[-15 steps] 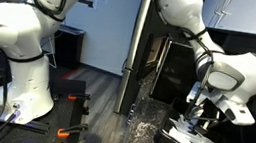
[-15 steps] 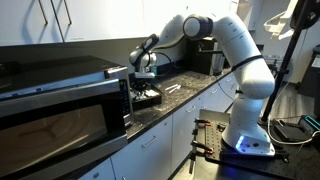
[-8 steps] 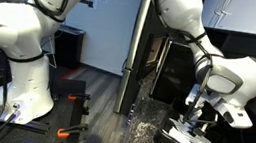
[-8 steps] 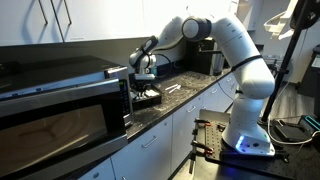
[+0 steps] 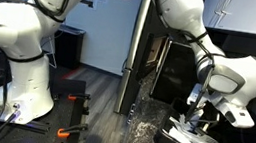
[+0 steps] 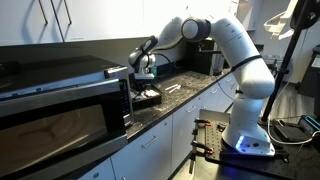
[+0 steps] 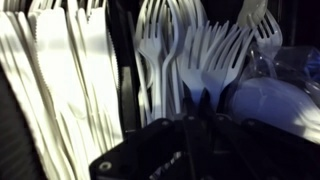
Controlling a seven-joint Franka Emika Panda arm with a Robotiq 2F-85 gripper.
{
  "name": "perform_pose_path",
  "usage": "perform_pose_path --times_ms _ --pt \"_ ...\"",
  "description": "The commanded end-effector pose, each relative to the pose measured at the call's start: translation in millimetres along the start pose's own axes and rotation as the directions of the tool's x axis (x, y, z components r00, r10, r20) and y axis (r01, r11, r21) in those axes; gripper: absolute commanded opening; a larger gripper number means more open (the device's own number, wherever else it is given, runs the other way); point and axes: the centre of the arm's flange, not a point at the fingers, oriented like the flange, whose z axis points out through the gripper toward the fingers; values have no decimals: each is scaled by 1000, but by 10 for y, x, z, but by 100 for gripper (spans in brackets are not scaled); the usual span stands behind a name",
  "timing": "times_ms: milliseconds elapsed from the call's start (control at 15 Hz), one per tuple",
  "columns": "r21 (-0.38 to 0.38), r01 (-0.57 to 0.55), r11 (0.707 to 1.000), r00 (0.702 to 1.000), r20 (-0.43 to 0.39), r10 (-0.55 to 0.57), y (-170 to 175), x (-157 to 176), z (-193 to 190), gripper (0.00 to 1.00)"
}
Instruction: Remove one fork from the black tray
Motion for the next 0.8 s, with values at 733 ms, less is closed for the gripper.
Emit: perform_pose_path --times_ms 733 --pt "-18 -51 999 999 3 51 174 -390 -469 2"
